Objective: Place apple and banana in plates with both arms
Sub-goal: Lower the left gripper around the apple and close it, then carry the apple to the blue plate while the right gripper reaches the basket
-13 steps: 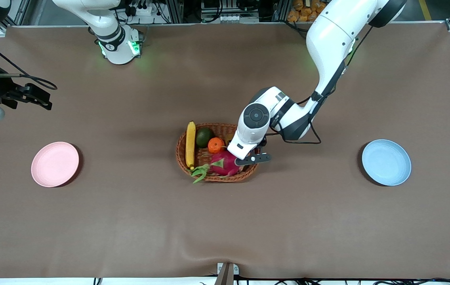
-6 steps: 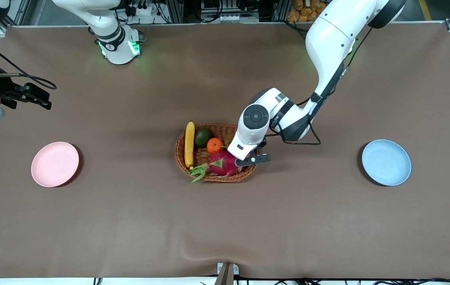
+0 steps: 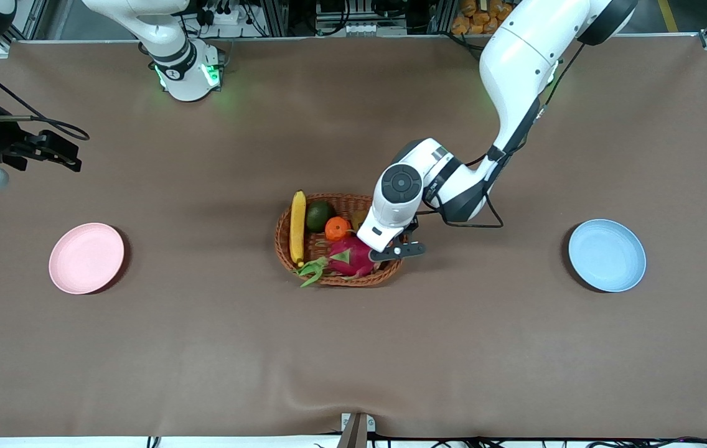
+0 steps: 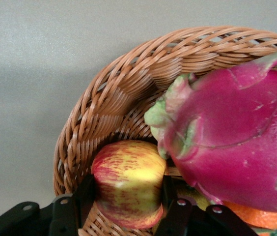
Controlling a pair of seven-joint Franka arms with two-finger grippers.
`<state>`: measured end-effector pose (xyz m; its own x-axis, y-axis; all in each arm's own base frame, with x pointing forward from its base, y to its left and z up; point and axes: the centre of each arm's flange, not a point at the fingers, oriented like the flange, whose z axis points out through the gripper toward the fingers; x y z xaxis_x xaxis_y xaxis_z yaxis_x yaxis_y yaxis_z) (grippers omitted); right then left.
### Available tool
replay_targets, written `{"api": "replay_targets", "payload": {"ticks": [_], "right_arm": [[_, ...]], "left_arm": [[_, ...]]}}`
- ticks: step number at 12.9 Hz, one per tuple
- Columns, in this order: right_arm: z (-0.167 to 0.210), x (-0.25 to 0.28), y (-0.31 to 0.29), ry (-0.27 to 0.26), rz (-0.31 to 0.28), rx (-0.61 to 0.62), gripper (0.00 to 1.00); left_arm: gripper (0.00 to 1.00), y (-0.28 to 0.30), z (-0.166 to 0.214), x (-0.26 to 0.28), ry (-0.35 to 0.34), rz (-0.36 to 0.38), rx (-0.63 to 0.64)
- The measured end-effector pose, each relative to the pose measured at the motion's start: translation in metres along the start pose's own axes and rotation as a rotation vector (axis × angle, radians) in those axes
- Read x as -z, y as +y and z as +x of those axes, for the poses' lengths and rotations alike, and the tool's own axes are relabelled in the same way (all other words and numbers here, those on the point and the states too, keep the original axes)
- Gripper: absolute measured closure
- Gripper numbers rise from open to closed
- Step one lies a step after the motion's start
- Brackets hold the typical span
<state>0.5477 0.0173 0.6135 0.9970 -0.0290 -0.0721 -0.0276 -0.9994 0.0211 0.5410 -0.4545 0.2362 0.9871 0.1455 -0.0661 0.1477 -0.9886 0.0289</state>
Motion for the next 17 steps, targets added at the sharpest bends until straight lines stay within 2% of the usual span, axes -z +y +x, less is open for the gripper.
{"api": "replay_targets", "payload": {"ticks": [4,8,10,12,17], "right_arm": [[0.002,-0.002,0.004,-0.004,0.0,-0.007,0.0],[0.005,-0.009,0.003,-0.021,0.0,-0.006,0.0],[0.007,-0.015,-0.011,-0.034,0.012,0.005,0.0],[0.007,-0.019,-0.036,-0.043,0.022,-0.016,0.0],[0.004,-0.031,-0.102,-0.057,0.02,-0.028,0.0]], "left_arm": [[0.41,0.0,0.004,0.021,0.003,0.01,0.005],[0.41,-0.028,0.016,0.129,0.047,0.041,0.048],[0.41,-0.061,0.032,0.166,0.053,0.062,0.058],[0.41,-0.101,0.052,0.178,0.024,0.101,0.023],[0.41,-0.259,0.124,0.19,-0.071,0.159,-0.069]]}}
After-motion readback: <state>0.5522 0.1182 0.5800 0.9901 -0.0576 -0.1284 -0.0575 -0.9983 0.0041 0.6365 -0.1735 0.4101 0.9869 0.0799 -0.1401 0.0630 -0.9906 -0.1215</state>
